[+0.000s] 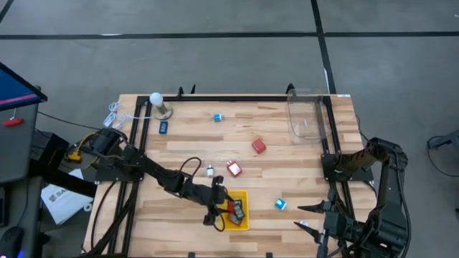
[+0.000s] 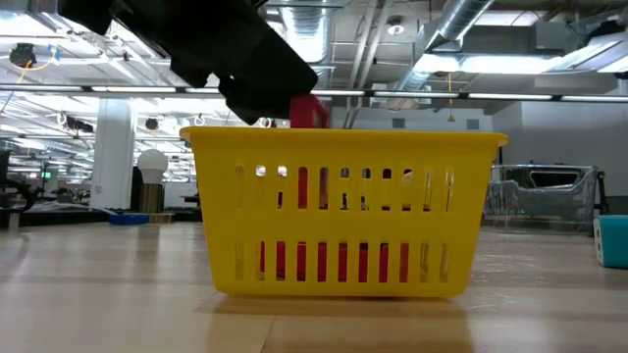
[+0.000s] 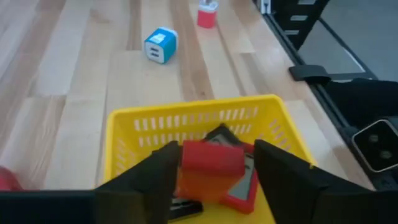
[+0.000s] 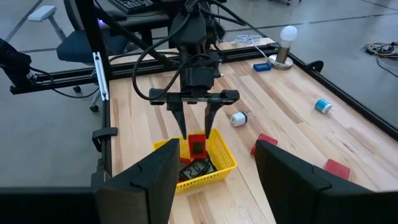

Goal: Pick & Place Office items
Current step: Put the red digital timer into the yellow bin, then put the blue digital timer into the yellow bin

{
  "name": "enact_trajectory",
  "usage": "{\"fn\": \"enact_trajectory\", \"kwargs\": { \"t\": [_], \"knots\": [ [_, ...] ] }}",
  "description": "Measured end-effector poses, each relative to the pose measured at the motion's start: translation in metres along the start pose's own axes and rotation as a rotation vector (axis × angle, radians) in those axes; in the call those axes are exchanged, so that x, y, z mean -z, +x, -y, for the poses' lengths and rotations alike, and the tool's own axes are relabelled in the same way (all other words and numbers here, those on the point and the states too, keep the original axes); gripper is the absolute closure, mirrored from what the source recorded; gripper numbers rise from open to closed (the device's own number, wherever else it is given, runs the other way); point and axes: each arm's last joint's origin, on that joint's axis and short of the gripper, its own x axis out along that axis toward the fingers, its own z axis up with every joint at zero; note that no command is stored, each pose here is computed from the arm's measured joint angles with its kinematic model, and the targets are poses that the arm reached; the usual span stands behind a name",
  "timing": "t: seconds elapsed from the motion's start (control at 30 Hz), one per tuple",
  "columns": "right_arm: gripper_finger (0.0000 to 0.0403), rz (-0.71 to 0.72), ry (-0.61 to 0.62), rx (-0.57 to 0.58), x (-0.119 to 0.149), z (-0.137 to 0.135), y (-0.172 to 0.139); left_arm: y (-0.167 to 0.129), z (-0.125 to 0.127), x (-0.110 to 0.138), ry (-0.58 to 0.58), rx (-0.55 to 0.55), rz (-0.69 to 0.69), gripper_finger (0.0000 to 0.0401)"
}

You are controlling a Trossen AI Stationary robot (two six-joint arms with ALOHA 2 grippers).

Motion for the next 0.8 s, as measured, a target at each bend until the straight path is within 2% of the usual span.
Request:
{"fn": "enact_trajectory", "kwargs": {
  "t": [0.23, 0.33, 0.47, 0.57, 0.67, 0.8],
  "knots": [
    [0.02, 0.0, 0.003, 0.0, 0.0, 0.0, 0.0, -0.007, -0.004, -0.007, 0.008, -0.021, 0.01, 0.0122],
    [0.02, 0.0, 0.005, -0.001, 0.0, 0.0, 0.0, -0.022, -0.01, -0.016, 0.04, -0.095, 0.001, 0.011],
    [0.02, 0.0, 0.005, -0.001, 0.0, -0.001, 0.0, -0.062, -0.019, -0.032, 0.043, -0.276, -0.002, 0.011],
    [0.02, 0.0, 0.006, -0.002, 0.0, -0.001, 0.0, -0.1, -0.037, -0.034, -0.066, -0.51, -0.044, 0.0115],
    [0.02, 0.0, 0.004, -0.002, 0.0, -0.001, 0.0, -0.14, -0.065, -0.03, -0.255, -0.751, -0.067, 0.0121],
    [0.02, 0.0, -0.002, 0.0, 0.0, -0.001, 0.001, -0.171, -0.104, -0.017, -0.536, -0.947, -0.156, 0.0137]
  ]
}}
